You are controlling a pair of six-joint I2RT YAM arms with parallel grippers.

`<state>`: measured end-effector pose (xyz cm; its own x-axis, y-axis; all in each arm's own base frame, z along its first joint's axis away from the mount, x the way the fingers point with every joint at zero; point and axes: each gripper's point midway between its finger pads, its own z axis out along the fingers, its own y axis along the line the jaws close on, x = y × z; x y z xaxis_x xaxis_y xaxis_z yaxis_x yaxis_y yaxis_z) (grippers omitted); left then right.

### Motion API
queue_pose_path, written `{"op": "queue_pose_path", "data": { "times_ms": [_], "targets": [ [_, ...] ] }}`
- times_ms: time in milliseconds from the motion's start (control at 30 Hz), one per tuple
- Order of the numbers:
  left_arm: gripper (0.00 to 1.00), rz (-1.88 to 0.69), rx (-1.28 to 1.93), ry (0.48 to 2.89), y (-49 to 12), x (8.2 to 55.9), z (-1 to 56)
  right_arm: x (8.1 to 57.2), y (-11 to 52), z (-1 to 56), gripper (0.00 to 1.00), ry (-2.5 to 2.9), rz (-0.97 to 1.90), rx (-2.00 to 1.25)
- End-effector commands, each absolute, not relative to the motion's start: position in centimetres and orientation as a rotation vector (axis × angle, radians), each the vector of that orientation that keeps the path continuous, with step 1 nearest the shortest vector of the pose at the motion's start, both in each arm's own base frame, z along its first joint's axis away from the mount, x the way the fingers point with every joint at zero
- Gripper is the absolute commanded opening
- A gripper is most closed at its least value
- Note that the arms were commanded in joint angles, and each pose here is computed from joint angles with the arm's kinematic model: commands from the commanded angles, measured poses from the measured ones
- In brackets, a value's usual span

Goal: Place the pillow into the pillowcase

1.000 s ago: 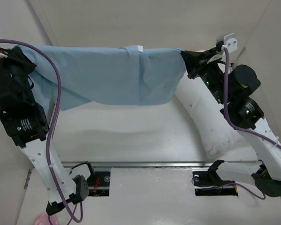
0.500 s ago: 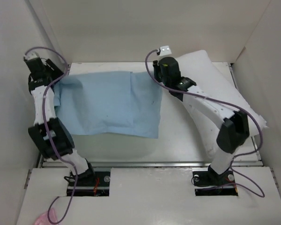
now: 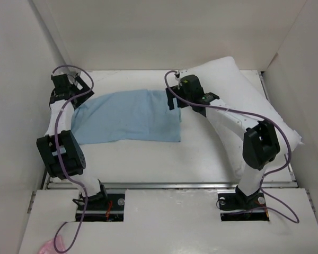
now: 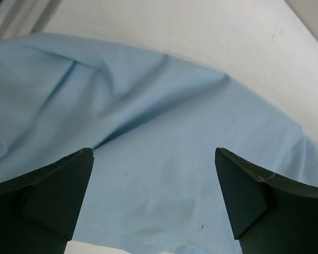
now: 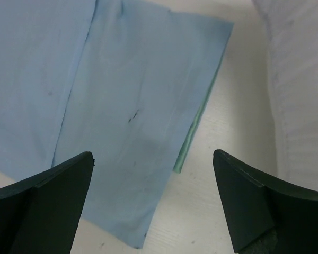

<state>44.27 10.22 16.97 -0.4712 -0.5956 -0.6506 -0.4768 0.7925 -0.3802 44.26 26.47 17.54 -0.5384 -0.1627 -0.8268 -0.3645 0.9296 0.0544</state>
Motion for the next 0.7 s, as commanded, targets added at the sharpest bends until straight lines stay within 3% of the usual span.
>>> {"op": "queue_pose_path", "data": {
  "times_ms": [0,233,433,667],
  "targets": [
    [1.0,-0.176,-0.811,2.231,7.3,42.2,14.3,40.5,28.5,15.8,1.0,2.24,0.429,-0.416],
    [1.0,-0.171,-1.073,2.322,4.0,35.5,6.2,36.4,26.3,9.0,1.0,2.44,0.37,-0.411],
    [1.0,-0.144,-1.137,2.334,3.9,33.4,4.0,36.2,28.0,6.0,1.0,2.47,0.34,-0.401],
    [1.0,-0.183,-1.128,2.34,3.3,32.7,4.1,38.4,28.9,4.2,0.85,2.487,0.277,-0.278]
  ]
}}
